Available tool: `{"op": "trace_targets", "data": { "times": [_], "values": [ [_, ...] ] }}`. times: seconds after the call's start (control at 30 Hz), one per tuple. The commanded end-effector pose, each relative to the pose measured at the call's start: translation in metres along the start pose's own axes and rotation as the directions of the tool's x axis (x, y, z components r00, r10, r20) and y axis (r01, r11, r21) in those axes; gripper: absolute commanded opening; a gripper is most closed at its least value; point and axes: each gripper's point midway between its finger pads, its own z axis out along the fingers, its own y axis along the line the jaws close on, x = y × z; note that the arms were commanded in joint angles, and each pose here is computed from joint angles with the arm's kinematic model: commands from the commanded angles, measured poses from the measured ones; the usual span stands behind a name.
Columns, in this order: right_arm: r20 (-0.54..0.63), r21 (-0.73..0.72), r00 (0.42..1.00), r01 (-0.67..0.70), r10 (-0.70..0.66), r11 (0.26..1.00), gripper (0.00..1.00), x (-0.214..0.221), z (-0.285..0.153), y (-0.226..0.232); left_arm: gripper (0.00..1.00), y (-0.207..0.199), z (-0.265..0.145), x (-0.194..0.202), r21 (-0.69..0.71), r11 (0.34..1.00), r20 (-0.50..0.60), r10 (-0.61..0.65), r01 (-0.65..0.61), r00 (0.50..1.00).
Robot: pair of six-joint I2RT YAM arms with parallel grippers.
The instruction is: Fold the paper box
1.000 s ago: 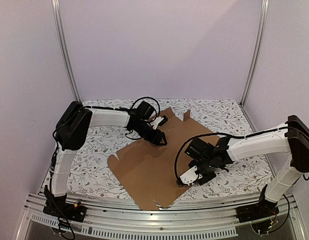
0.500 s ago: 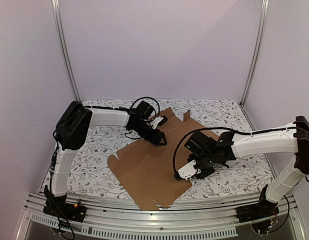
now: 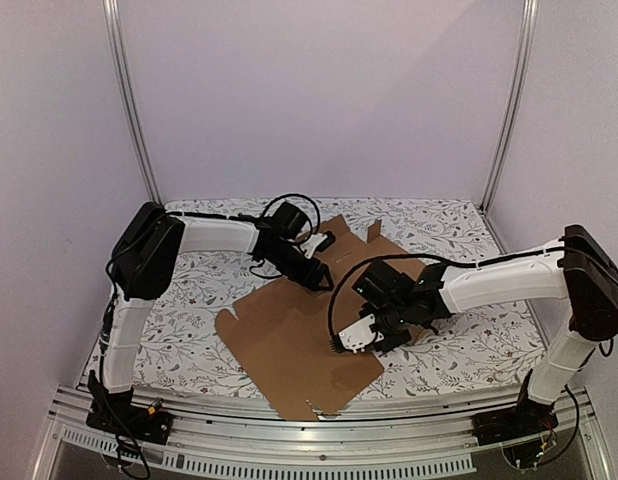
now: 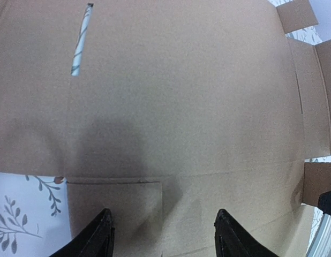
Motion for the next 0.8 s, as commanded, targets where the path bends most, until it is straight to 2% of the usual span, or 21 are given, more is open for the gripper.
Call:
{"op": "trace_targets", "data": {
  "times": [0.0,0.3,0.6,0.77],
  "values": [
    [0.002,0.083,0.999,-0.049,0.049,0.995,0.45,-0.003,0.015,-0.031,0.64,0.001,0.036,0.093,0.030,0.991,-0.282,-0.114,0.127,0.953],
    [-0.016,0.067,0.995,-0.094,0.095,0.993,0.51,0.016,0.029,-0.044,0.64,0.000,0.037,0.093,0.042,0.991,-0.283,-0.110,0.126,0.953],
    [-0.066,-0.070,0.996,-0.062,0.058,0.996,0.52,0.027,0.062,0.001,0.64,0.000,0.040,0.095,0.045,0.990,-0.289,-0.117,0.136,0.950],
    [-0.113,-0.095,0.992,-0.059,0.048,0.994,0.52,0.038,0.071,0.016,0.64,-0.002,0.035,0.089,0.050,0.988,-0.277,-0.125,0.144,0.953]
  ]
}}
